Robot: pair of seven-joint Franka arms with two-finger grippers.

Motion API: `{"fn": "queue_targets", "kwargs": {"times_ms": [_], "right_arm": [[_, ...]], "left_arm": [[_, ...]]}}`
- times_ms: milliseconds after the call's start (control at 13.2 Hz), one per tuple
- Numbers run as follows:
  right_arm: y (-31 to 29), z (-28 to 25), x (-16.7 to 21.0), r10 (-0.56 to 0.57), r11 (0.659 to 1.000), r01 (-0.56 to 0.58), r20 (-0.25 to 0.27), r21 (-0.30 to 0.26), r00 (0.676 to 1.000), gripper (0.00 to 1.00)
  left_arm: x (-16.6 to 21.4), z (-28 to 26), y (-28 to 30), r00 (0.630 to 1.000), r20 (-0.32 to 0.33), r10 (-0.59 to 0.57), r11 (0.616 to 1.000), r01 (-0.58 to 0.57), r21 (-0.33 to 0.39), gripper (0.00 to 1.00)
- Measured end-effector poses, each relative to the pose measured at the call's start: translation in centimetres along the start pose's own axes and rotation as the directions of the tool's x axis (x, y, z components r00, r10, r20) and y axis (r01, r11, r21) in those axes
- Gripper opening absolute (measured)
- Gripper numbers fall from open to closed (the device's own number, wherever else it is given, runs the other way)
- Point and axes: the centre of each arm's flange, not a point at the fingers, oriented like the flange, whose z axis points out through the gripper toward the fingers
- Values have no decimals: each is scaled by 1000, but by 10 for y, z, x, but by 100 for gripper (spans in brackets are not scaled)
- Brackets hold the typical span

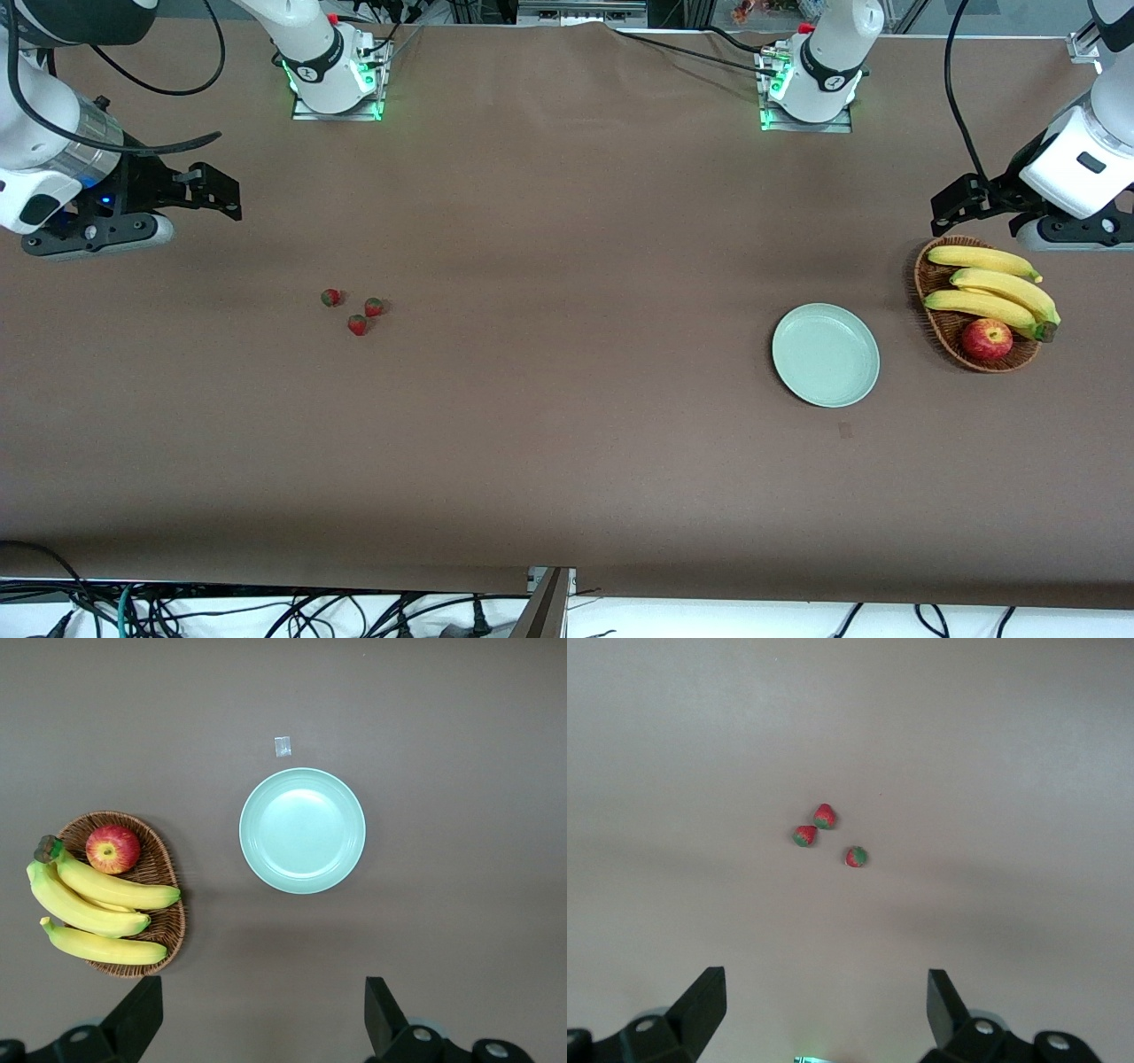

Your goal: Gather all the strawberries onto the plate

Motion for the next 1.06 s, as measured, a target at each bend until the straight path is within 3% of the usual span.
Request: {"fn": "queue_targets", "kwargs": {"times_ms": [1064], "right_arm": [[-1, 0, 0, 12, 1000, -12, 3, 0, 1000, 100]], "left_arm": [[0, 0, 0, 1000, 0, -1, 1000, 1, 0, 100]]}}
